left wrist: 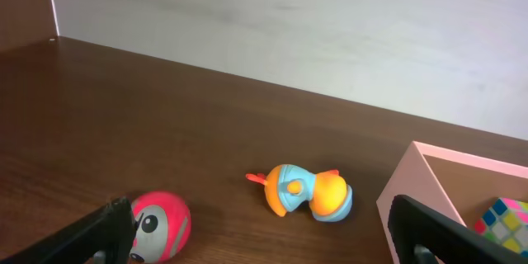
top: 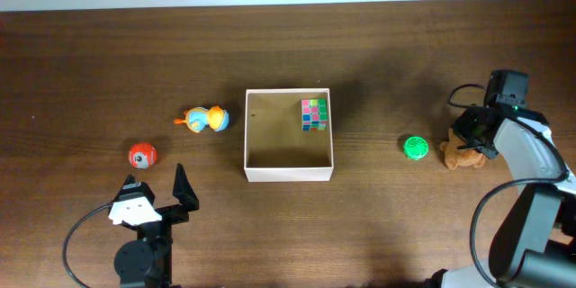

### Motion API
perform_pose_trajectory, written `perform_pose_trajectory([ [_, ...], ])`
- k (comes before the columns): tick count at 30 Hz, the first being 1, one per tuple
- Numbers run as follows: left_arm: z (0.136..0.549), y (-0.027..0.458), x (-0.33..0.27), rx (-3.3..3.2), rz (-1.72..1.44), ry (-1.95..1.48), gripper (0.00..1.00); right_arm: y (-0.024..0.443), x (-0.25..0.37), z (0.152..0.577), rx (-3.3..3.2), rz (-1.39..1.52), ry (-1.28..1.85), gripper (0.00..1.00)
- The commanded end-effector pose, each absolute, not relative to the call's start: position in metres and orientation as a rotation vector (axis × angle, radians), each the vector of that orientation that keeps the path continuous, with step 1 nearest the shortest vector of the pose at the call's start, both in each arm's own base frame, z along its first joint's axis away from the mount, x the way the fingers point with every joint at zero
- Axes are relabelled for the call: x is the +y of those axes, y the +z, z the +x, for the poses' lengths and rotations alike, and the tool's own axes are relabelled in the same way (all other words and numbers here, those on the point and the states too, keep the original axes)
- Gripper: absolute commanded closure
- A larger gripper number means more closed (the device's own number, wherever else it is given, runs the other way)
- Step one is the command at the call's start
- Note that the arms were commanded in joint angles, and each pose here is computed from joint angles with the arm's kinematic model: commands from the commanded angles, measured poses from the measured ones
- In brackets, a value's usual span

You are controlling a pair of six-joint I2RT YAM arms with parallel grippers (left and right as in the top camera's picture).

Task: Pack container
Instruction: 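Lower the right gripper and grasp the teddy bear, then lift the teddy bear and carry it over the box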

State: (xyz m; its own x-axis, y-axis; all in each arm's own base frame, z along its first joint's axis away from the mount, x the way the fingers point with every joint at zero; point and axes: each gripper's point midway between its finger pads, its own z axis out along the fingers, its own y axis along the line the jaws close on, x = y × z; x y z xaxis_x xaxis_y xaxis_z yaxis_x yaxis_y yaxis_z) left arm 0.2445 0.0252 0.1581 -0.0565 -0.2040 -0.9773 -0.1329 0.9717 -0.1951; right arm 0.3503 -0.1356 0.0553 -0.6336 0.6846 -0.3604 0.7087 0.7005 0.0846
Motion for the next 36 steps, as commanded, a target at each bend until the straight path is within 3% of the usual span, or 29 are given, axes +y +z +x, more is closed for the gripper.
perform_pose_trajectory([
  [1, 0.244, 0.157, 0.024, 1.632, -0.242, -0.057, 0.01, 0.099, -0.136, 0.368, 2.456, 1.022, -0.022, 0.84],
  [10, 0.244, 0.157, 0.024, 1.632, -0.242, -0.057, 0.01, 0.167, -0.099, 0.386, 2.418, 0.736, 0.209, 0.84],
  [21, 0.244, 0.157, 0.024, 1.632, -0.242, -0.057, 0.01, 0.250, 0.029, 0.385, 2.298, 0.182, 0.527, 0.83],
  [31, 0.244, 0.157, 0.024, 1.632, -0.242, -0.057, 0.01, 0.269, 0.142, 0.367, 2.267, -0.087, 0.673, 0.83],
  [36, 0.244, 0.157, 0.024, 1.632, -0.242, -0.057, 0.01, 0.271, 0.196, 0.350, 2.246, -0.255, 0.732, 0.78],
])
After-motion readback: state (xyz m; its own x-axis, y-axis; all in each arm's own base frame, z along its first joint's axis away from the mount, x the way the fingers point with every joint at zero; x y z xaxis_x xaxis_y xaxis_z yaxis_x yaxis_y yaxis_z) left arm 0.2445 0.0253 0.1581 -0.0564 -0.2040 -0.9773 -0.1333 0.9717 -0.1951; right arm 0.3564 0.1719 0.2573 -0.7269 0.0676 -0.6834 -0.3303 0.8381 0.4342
